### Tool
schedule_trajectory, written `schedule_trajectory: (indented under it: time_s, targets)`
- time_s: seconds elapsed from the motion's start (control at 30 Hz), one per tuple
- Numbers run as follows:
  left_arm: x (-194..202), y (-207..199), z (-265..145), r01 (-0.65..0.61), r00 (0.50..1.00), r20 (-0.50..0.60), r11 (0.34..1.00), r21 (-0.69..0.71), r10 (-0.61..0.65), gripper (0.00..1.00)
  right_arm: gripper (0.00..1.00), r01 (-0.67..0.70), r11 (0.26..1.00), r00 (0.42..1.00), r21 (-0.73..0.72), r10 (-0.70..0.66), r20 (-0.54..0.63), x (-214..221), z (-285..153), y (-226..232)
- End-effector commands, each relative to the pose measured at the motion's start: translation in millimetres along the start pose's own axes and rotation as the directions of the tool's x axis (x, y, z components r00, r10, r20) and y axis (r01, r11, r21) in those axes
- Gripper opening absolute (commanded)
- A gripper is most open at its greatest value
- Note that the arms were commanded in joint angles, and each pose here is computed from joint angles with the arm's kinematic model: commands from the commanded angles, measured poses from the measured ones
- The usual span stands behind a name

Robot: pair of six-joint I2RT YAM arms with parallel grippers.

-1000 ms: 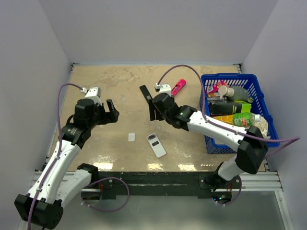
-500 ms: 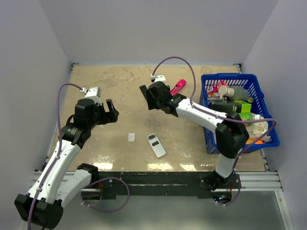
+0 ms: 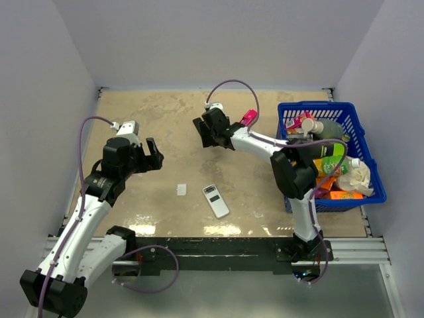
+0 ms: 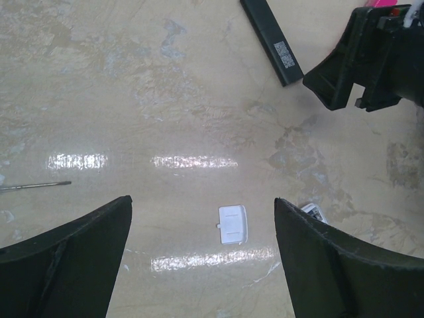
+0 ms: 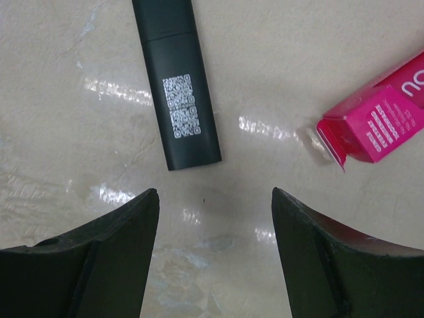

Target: Unload the batteries from the remote control

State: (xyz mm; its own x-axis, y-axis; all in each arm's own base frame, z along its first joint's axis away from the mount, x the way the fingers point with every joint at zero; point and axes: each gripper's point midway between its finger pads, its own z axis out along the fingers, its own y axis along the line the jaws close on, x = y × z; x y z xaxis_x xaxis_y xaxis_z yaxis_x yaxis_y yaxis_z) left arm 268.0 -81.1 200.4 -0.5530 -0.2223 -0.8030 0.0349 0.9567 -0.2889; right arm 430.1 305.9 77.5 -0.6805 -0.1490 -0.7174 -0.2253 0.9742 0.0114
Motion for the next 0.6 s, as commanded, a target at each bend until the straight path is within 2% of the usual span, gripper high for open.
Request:
schedule_trajectory:
  time_s: [0.0,0.27,0.57]
  targets:
    - [-9.6,-1.8,-1.9,0.017,0.999,0.046,1.000,0.004,-0.017,0.91,0.71,0.018,0.999,0.998,-0.032,-0.016,0.066,-33.5,6.8,14.4]
    - [-10.5,-2.6,-2.9,0.015,0.999,0.050,1.000,0.009,-0.016,0.91,0.70,0.055,0.998,0.997,0.000,-0.055,0.052,-35.4,30.8,16.0]
    - [-10.6,-1.8,-3.7,0.017,0.998,0.055,1.000,0.006,-0.017,0.91,0.69,0.076,0.997,0.997,0.023,-0.075,-0.003,-12.9,55.2,11.9]
